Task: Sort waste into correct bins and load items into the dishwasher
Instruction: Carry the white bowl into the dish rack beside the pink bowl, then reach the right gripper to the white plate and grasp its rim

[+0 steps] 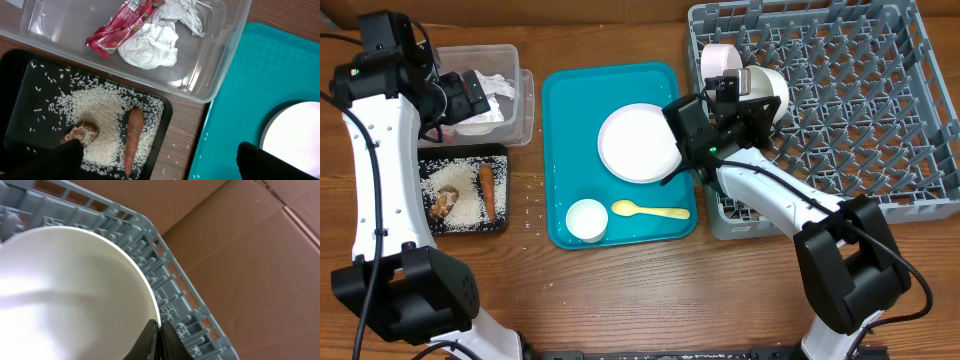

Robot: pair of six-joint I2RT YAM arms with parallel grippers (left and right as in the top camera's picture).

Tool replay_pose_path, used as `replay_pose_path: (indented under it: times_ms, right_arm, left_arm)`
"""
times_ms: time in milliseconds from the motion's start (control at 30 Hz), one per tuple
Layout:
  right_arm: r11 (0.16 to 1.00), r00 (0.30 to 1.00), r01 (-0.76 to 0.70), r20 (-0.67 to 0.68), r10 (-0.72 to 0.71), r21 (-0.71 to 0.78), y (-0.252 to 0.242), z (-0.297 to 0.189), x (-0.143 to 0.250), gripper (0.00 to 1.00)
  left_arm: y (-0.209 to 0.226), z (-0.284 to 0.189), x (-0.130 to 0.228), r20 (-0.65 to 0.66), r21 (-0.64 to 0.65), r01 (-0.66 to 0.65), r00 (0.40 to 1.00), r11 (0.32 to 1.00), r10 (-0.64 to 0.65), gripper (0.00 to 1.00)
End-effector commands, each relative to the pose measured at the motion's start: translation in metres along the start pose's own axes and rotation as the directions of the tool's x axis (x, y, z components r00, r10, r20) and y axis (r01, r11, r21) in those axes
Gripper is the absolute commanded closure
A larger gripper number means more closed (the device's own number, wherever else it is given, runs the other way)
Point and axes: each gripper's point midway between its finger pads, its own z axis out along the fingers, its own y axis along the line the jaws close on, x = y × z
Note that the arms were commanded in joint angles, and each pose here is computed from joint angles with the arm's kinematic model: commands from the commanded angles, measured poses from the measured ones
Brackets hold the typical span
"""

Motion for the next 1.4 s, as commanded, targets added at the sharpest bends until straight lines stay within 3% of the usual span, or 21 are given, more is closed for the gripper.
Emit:
replay_pose_path:
  times_ms: [0, 300, 467, 633, 667, 733, 833, 967, 1133, 1267, 1367]
  right_arm:
    - [0.998, 1.0, 0.027, -0.004, -0.027, 0.059, -0.009, 0.005, 0.003, 0.96]
    - [0.999, 0.999, 0.044, 0.026, -0.044, 0.006, 0.003, -0.012, -0.001, 0.96]
    - [0.977, 0.992, 0.126, 0.044, -0.12, -0.172, 0.036, -0.03, 0.002, 0.96]
    - [0.966, 0.987, 0.157, 0.062, -0.147, -0.204, 0.043, -0.041, 0.004, 0.96]
    - [0.965, 0.986, 0.163, 0.067, -0.152, -0.207, 0.043, -0.044, 0.004, 0.91]
    - [0.961, 0.984, 0.172, 0.078, -0.159, -0.214, 0.045, -0.05, 0.003, 0.61]
    - [0.957, 0.982, 0.178, 0.1, -0.159, -0.229, 0.049, -0.061, 0.001, 0.4]
    - [0.955, 0.983, 0.162, 0.123, -0.136, -0.246, 0.05, -0.072, -0.008, 0.28]
    - [0.952, 0.992, 0.063, 0.127, -0.026, -0.301, 0.03, -0.082, -0.041, 0.24]
    - [0.853, 0.994, 0.021, 0.105, 0.04, -0.522, 0.028, -0.104, -0.063, 0.24]
    - [0.568, 0.999, -0.015, 0.012, 0.044, -0.823, 0.046, -0.155, -0.063, 0.26]
  left_arm:
    - [-0.003, 0.0, -0.002, 0.004, 0.013, 0.007, 1.0, 1.0, -0.007, 0.0]
    - [-0.003, 0.0, -0.002, 0.003, 0.013, 0.007, 1.0, 1.0, -0.007, 0.0]
    - [-0.003, 0.0, -0.002, 0.003, 0.013, 0.007, 1.0, 1.0, -0.007, 0.0]
    - [-0.003, 0.0, -0.002, 0.004, 0.013, 0.007, 1.0, 1.0, -0.007, 0.0]
    - [-0.003, 0.0, -0.002, 0.004, 0.013, 0.007, 1.0, 1.0, -0.007, 0.0]
    - [-0.003, 0.0, -0.002, 0.004, 0.013, 0.007, 1.0, 1.0, -0.007, 0.0]
    - [-0.003, 0.0, -0.002, 0.004, 0.013, 0.007, 1.0, 1.0, -0.007, 0.0]
    - [-0.003, 0.0, -0.002, 0.004, 0.013, 0.007, 1.0, 1.0, -0.007, 0.0]
    - [-0.003, 0.0, -0.002, 0.003, 0.013, 0.007, 1.0, 1.0, -0.007, 0.0]
    - [-0.003, 0.0, -0.002, 0.004, 0.013, 0.007, 1.0, 1.0, -0.007, 0.0]
    - [-0.003, 0.0, -0.002, 0.004, 0.013, 0.007, 1.0, 1.0, -0.007, 0.0]
